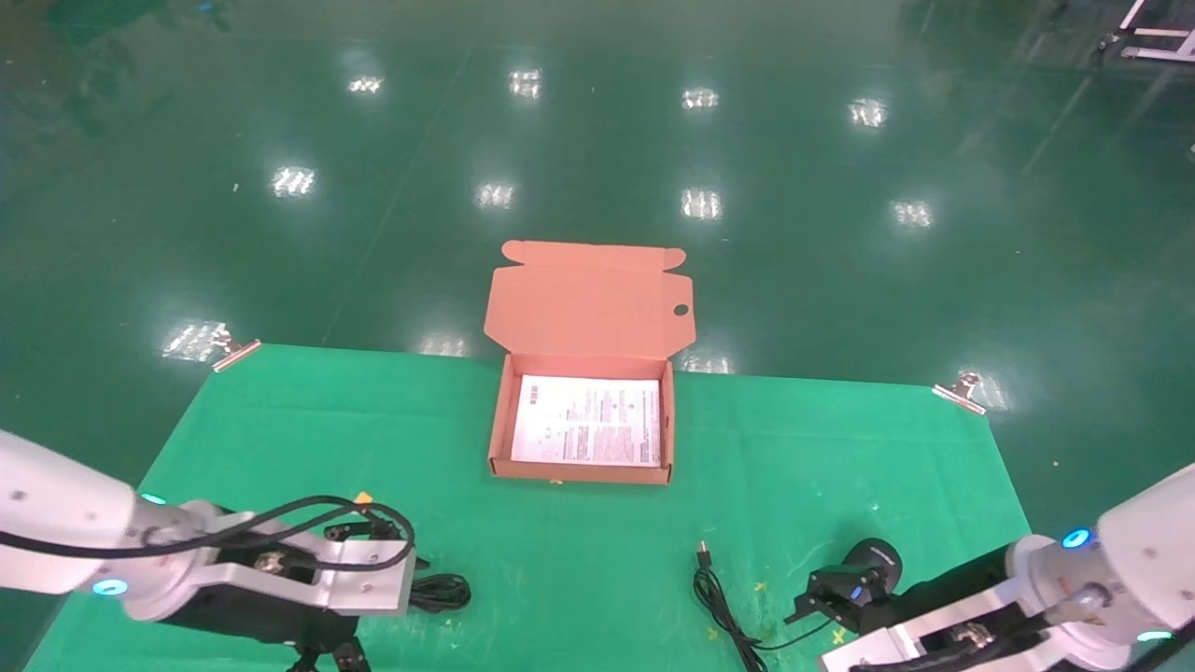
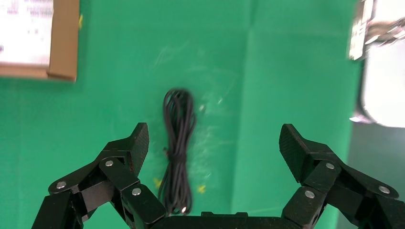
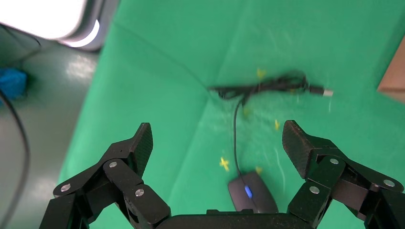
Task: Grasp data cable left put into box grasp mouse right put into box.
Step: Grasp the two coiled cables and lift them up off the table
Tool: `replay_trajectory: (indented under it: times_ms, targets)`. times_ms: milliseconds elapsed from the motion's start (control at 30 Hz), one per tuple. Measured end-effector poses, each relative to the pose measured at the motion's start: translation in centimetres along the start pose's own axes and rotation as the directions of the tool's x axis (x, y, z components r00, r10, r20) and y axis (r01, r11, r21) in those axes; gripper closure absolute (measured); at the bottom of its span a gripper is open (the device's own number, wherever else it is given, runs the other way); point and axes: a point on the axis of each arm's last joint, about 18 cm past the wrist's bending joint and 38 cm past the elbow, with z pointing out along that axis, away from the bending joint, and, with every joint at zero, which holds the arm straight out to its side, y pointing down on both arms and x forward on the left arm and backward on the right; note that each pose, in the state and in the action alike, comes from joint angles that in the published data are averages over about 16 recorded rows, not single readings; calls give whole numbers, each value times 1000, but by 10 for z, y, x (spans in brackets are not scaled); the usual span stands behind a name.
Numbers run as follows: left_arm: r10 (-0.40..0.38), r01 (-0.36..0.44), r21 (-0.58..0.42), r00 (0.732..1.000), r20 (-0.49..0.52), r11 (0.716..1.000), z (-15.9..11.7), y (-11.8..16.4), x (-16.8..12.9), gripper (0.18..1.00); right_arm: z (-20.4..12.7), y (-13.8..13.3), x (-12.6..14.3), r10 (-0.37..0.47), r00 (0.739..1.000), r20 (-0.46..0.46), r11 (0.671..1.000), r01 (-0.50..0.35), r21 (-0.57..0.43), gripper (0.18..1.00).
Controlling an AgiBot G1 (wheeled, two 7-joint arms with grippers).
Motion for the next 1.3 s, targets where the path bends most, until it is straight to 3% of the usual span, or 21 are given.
replay_trajectory:
  times_ms: [233,500,967,1300]
  targets:
    - [-13,17,-108,999,44,994,22,13,-10,183,24,9,6,48,999,-15,994,-50,-98,178]
    - [-56,67,-173,996,68,983,48,26,-18,183,49,13,9,174,983,-55,974,-180,-135,178]
    - [-129,145,-193,987,92,970,84,45,-27,183,93,21,20,442,891,-99,887,-451,-98,178]
    - [-151,167,-197,984,94,966,95,54,-32,183,117,17,35,509,854,-106,854,-516,-64,178]
